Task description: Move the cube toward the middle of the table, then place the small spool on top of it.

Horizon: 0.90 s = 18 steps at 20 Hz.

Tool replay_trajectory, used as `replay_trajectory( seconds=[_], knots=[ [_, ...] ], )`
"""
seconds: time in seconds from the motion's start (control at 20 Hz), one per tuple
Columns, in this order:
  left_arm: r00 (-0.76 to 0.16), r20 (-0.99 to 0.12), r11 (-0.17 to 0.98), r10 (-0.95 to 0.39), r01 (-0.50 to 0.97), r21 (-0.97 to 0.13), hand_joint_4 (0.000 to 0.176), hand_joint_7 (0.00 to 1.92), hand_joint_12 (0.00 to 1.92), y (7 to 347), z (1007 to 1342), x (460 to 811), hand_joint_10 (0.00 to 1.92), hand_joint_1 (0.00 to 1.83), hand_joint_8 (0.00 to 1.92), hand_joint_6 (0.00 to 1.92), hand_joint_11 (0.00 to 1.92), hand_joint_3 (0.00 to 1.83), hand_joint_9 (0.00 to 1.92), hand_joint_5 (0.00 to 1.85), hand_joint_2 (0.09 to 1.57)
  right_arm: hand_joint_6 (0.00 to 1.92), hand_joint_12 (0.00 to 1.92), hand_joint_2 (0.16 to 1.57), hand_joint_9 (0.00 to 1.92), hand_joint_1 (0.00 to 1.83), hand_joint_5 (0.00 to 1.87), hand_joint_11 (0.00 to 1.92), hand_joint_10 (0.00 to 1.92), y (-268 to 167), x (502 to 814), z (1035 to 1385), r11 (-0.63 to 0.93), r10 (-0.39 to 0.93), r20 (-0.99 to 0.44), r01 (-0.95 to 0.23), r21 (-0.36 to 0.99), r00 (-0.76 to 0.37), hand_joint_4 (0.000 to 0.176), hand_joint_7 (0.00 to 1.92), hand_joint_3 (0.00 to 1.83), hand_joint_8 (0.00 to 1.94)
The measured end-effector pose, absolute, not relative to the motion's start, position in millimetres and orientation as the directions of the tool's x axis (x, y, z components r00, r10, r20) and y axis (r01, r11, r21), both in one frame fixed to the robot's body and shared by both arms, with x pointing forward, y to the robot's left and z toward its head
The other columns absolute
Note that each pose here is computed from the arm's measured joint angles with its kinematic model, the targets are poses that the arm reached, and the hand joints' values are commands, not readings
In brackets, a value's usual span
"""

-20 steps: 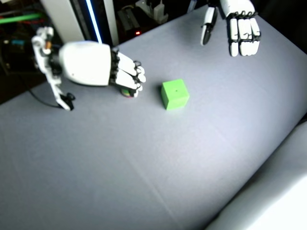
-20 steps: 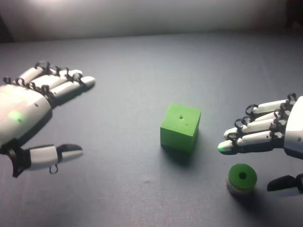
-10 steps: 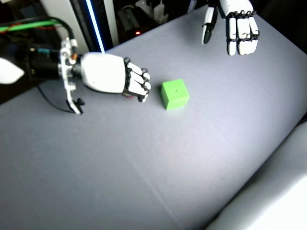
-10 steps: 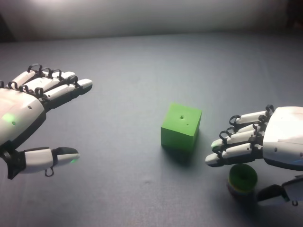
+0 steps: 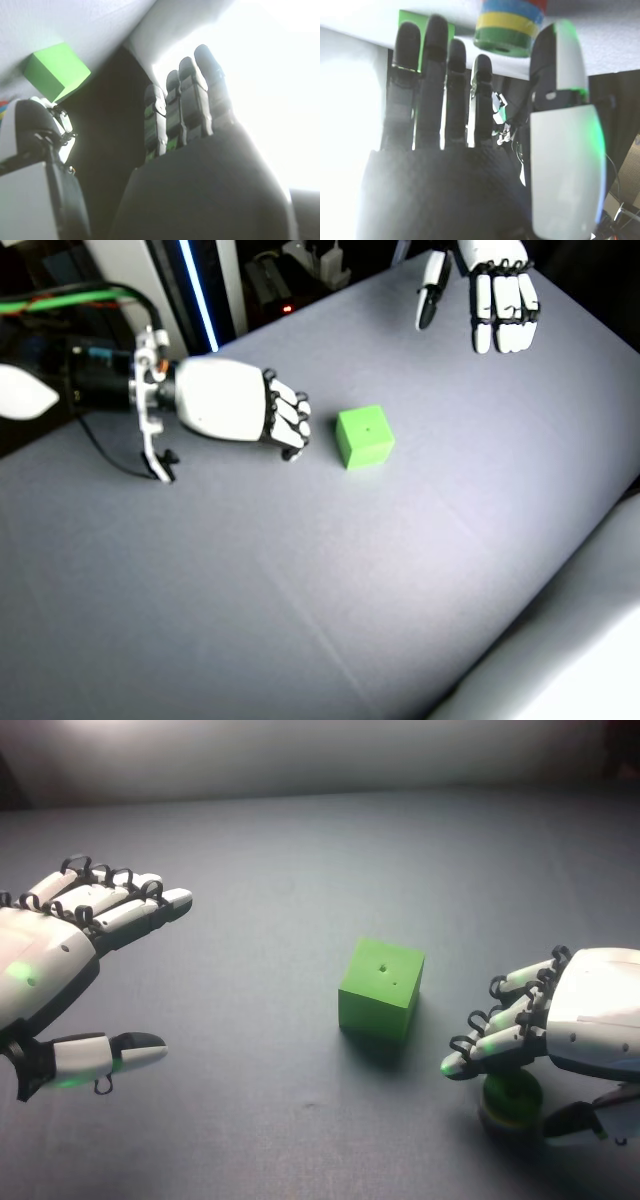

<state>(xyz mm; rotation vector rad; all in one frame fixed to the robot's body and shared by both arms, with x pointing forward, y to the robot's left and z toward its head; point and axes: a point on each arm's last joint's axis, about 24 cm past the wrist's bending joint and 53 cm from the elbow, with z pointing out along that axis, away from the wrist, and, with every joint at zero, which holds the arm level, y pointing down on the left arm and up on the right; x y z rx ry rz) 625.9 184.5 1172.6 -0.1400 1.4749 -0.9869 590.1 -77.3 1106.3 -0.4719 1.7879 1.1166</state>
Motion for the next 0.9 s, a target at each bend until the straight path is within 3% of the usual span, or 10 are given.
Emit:
replay_trajectory(
  seconds=[0.05, 0.2, 0.25, 0.3, 0.35, 0.4, 0.45, 0.75, 0.8, 0.9],
  knots=[
    [-0.201, -0.758, 0.622, -0.62, 0.464, -0.631, 0.046, 0.25, 0.62, 184, 1173, 626, 0.0, 0.89, 0.0, 0.0, 0.0, 0.0, 0.23, 0.3, 0.99, 0.01, 1.55, 1.0, 0.92, 1.11, 0.78, 0.98, 1.15, -77, 590, 1106, 0.51, 0.148, -0.863, -0.711, 0.485, -0.482, 0.0, 0.94, 0.0, 0.05],
    [-0.2, -0.758, 0.621, -0.621, 0.464, -0.631, 0.045, 0.24, 0.59, 185, 1173, 626, 0.0, 0.89, 0.0, 0.0, 0.0, 0.0, 0.22, 0.3, 1.0, 0.01, 1.62, 1.0, 1.0, 1.15, 0.84, 1.09, 1.33, -77, 591, 1106, 0.511, 0.149, -0.864, -0.711, 0.484, -0.482, 0.0, 1.01, 0.0, 0.07],
    [-0.2, -0.758, 0.621, -0.621, 0.464, -0.632, 0.052, 0.25, 0.62, 184, 1173, 626, 0.0, 0.88, 0.0, 0.0, 0.0, 0.0, 0.24, 0.31, 1.0, 0.01, 1.87, 1.01, 1.01, 1.17, 0.89, 1.15, 1.68, -78, 591, 1106, 0.511, 0.149, -0.864, -0.711, 0.484, -0.481, 0.0, 0.84, 0.0, 0.71],
    [-0.2, -0.758, 0.621, -0.621, 0.464, -0.632, 0.052, 0.25, 0.62, 184, 1173, 626, 0.0, 0.88, 0.0, 0.0, 0.0, 0.0, 0.24, 0.31, 1.0, 0.01, 1.87, 1.01, 1.01, 1.17, 0.89, 1.15, 1.68, -78, 591, 1106, 0.512, 0.149, -0.864, -0.71, 0.484, -0.481, 0.0, 0.84, 0.0, 0.71],
    [-0.202, -0.754, 0.617, -0.626, 0.463, -0.636, 0.062, 0.26, 0.64, 183, 1173, 625, 0.0, 0.87, 0.0, 0.0, 0.0, 0.0, 0.25, 0.32, 1.0, 0.0, 1.91, 1.01, 0.99, 1.2, 0.92, 1.14, 1.75, -78, 591, 1106, 0.511, 0.149, -0.864, -0.71, 0.484, -0.481, 0.0, 0.76, 0.0, 0.93],
    [-0.203, -0.755, 0.616, -0.624, 0.466, -0.635, 0.071, 0.25, 0.61, 183, 1173, 624, 0.0, 0.88, 0.0, 0.0, 0.0, 0.0, 0.23, 0.31, 1.01, 1.02, 1.9, 1.14, 1.03, 1.23, 0.9, 1.17, 1.75, -78, 591, 1106, 0.509, 0.155, -0.86, -0.707, 0.492, -0.487, 0.0, 0.85, 0.01, 1.16],
    [-0.202, -0.754, 0.616, -0.624, 0.467, -0.635, 0.08, 0.25, 0.61, 183, 1174, 624, 0.0, 0.88, 0.0, 0.0, 0.0, 0.0, 0.23, 0.31, 1.01, 0.87, 1.76, 1.15, 1.04, 1.25, 0.9, 1.14, 1.6, -78, 591, 1107, 0.508, 0.155, -0.861, -0.708, 0.491, -0.485, 0.0, 0.9, 0.0, 1.32],
    [-0.203, -0.755, 0.618, -0.623, 0.465, -0.634, 0.102, 0.25, 0.7, 184, 1172, 624, 0.0, 0.84, 0.0, 0.0, 0.0, 0.0, 0.25, 0.31, 1.01, 0.98, 1.81, 1.12, 0.96, 1.17, 0.97, 1.08, 1.78, -79, 595, 1109, 0.511, 0.167, -0.86, -0.703, 0.494, -0.483, 0.0, 0.75, 0.0, 1.52],
    [-0.203, -0.755, 0.618, -0.623, 0.465, -0.634, 0.105, 0.25, 0.65, 184, 1172, 624, 0.0, 0.88, 0.0, 0.0, 0.0, 0.0, 0.23, 0.31, 1.01, 0.71, 1.54, 1.15, 0.99, 1.25, 0.99, 1.02, 1.42, -80, 596, 1109, 0.513, 0.171, -0.86, -0.701, 0.495, -0.481, 0.0, 0.86, 0.0, 1.43],
    [-0.203, -0.756, 0.619, -0.622, 0.463, -0.634, 0.104, 0.25, 0.67, 184, 1171, 623, 0.0, 0.89, 0.0, 0.0, 0.0, 0.0, 0.24, 0.31, 1.01, 0.64, 1.5, 1.15, 0.99, 1.26, 1.02, 1.01, 1.37, -83, 602, 1113, 0.519, 0.188, -0.86, -0.695, 0.497, -0.474, 0.0, 0.87, 0.0, 1.42]
  ],
)
